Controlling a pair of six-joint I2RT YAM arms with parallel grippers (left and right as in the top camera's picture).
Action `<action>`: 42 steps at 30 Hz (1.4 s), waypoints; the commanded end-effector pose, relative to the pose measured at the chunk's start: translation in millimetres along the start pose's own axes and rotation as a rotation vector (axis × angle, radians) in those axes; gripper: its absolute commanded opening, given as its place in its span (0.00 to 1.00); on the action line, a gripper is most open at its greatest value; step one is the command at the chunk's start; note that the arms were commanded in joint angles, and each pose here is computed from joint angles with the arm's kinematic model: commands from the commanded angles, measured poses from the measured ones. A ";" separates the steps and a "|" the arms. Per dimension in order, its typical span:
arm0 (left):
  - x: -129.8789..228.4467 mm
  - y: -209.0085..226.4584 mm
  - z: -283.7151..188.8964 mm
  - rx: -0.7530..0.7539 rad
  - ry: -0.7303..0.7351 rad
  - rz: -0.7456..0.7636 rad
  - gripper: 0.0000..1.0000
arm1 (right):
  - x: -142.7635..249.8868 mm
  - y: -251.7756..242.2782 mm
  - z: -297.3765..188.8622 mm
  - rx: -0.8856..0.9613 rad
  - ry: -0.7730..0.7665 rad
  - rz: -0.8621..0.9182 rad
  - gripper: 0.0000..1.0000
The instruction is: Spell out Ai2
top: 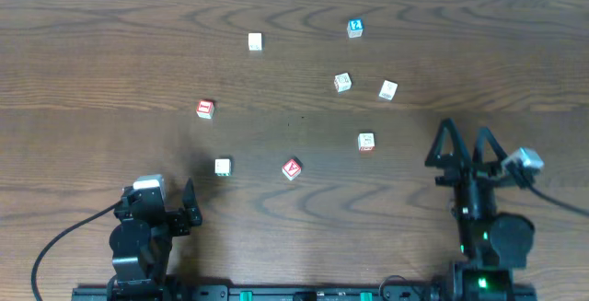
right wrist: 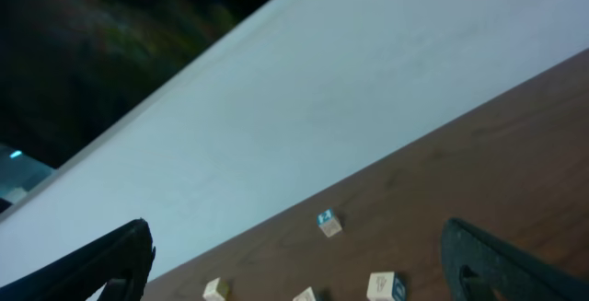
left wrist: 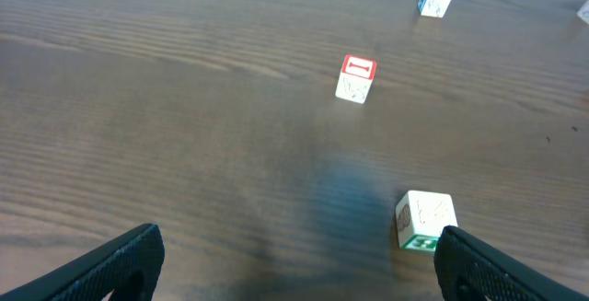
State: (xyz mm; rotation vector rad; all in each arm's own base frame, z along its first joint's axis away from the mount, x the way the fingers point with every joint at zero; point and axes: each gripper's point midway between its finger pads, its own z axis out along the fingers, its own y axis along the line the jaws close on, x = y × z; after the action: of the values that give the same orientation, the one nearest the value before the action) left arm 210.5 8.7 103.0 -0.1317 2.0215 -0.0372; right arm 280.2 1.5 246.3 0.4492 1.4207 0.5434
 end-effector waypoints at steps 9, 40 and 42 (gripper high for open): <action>4.3 0.6 2.2 -0.002 0.006 0.016 0.95 | 5.0 46.7 125.4 -0.162 0.285 -0.058 0.99; 4.1 0.7 2.2 -0.003 0.005 0.018 0.95 | 86.5 126.2 179.2 -0.605 0.614 -0.073 0.99; 4.1 0.7 2.2 -0.003 0.005 0.020 0.95 | 97.5 133.1 162.8 -0.650 0.728 0.029 0.99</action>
State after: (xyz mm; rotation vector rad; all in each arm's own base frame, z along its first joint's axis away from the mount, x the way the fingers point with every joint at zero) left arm 210.6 8.7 103.3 -0.1311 2.0200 -0.0370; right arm 460.9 147.1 261.3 -0.2820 1.7444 0.9435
